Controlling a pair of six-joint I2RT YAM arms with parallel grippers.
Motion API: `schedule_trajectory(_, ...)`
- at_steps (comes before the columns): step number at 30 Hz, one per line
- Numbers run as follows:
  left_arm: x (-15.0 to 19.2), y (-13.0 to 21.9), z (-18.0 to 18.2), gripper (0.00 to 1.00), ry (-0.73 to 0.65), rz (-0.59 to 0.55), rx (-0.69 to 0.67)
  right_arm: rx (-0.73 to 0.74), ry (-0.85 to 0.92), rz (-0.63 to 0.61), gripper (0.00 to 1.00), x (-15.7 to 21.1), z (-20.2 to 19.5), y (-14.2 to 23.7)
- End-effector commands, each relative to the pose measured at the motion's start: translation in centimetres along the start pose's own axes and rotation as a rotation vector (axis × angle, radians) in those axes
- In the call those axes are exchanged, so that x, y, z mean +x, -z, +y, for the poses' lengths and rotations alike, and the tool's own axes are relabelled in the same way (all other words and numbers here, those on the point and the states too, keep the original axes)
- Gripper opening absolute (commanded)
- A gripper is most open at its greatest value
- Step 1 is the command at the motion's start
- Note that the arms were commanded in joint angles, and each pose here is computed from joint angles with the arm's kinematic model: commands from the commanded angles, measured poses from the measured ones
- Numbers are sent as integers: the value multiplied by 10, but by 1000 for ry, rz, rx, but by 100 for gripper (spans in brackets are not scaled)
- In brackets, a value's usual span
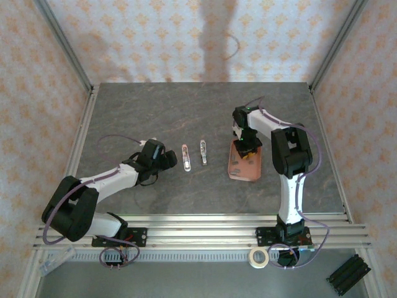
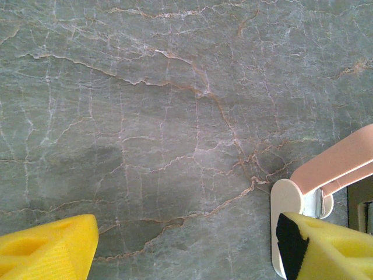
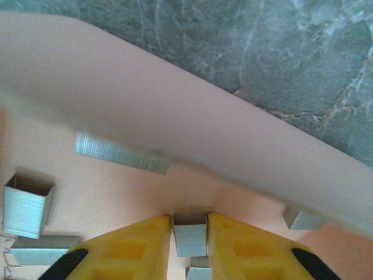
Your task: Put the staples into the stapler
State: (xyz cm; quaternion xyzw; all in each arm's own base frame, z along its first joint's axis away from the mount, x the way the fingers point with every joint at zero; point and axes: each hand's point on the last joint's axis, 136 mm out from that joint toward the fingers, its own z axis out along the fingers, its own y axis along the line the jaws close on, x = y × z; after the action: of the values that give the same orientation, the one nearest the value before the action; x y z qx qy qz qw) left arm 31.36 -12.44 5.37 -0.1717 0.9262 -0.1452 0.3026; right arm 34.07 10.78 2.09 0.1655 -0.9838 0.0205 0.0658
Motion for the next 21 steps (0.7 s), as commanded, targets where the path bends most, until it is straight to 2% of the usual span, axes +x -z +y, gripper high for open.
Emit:
schedule_trajectory(1,-16,7,-3,81,13,-54,-3,3,-36,-22,24,-10,-8,-3)
schedule_trajectory(3,-16,8,-3,81,14,-56,-1,12,-43,-20,33,-9,-10,-5)
schedule_trajectory(6,-17,8,-4,81,16,-56,1,22,-56,-21,35,-9,-13,-8)
schedule_trajectory(13,-17,12,-7,81,18,-57,17,-10,-96,-71,24,-16,-11,-3)
schedule_trajectory(21,-19,25,-6,81,9,-80,36,-34,-160,-218,22,-8,-9,40)
